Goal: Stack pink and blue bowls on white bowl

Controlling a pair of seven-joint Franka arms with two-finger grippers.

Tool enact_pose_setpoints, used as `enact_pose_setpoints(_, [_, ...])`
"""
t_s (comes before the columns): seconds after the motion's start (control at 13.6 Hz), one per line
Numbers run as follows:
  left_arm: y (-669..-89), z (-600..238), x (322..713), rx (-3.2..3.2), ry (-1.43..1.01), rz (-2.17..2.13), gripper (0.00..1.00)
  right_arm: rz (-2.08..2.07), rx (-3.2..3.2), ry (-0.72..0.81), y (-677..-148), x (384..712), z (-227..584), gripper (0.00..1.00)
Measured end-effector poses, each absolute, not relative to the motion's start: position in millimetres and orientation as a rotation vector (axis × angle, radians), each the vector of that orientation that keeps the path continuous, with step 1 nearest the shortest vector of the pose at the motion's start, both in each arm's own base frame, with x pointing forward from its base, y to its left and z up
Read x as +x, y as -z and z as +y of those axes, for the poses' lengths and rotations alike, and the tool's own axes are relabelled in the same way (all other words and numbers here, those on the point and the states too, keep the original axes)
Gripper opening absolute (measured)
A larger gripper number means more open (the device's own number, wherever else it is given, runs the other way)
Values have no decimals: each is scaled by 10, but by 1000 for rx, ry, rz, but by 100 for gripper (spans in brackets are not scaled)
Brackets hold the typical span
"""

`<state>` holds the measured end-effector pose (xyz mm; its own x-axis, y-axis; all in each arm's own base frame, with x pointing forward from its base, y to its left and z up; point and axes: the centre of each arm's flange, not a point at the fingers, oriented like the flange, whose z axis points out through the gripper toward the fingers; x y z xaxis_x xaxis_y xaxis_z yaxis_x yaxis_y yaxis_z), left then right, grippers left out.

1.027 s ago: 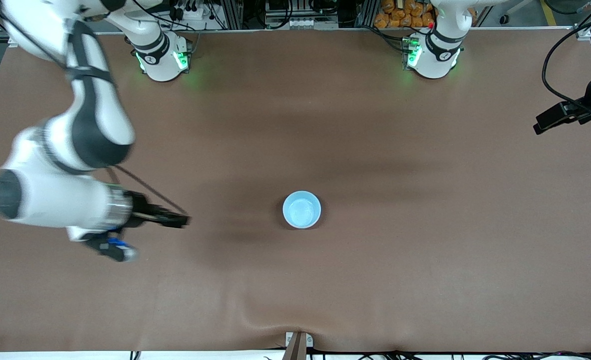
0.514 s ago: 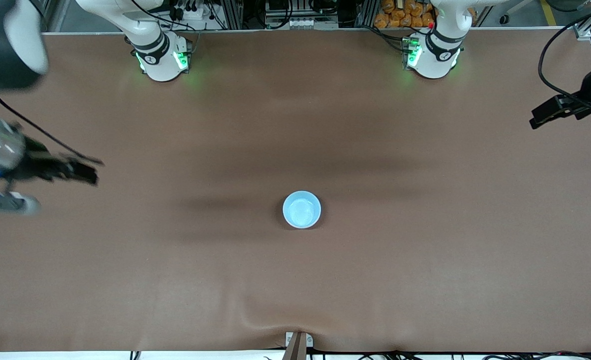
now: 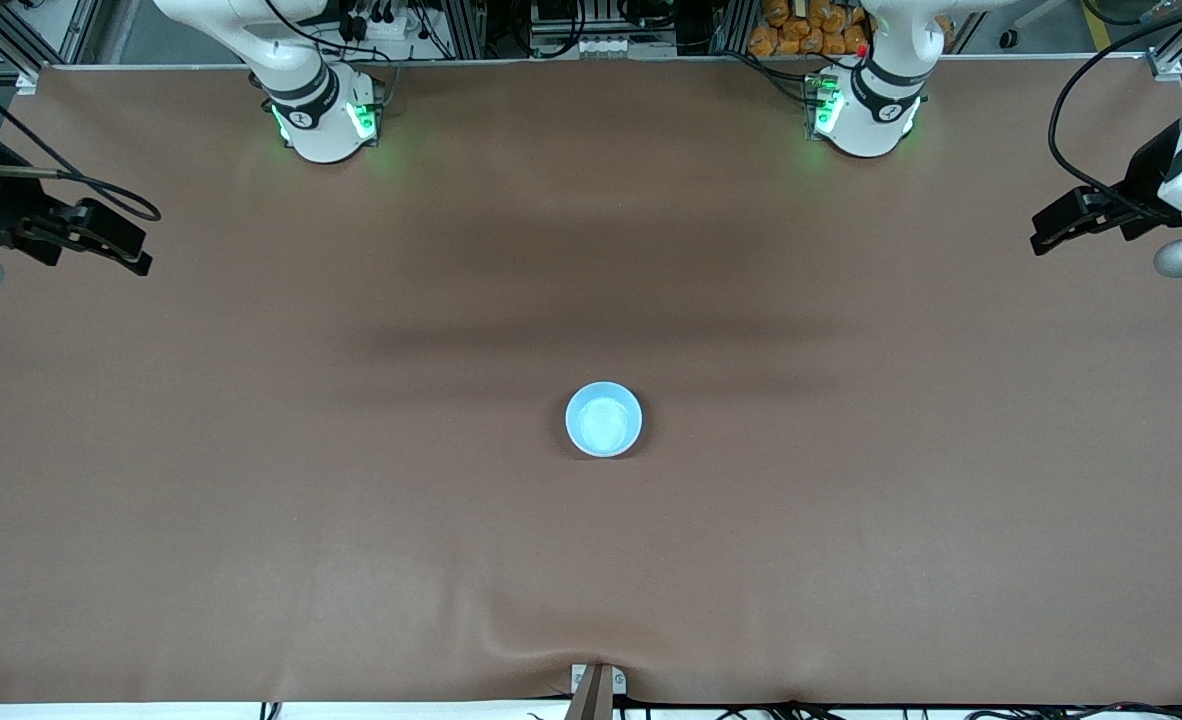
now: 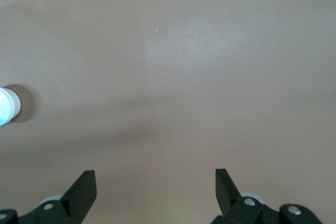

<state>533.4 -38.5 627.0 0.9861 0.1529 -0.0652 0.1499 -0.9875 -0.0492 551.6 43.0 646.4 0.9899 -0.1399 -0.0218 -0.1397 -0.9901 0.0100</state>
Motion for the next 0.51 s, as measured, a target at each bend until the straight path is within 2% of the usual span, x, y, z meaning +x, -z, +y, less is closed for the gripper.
enact_pose_setpoints(0.22, [-6248, -459, 5326, -3086, -113, -214, 100, -163, 3126, 70, -6340, 5483, 155, 100])
enact_pose_setpoints(0.51, [-6250, -517, 5321, -3087, -112, -198, 100, -59, 3126, 35, -6423, 5494, 46, 100])
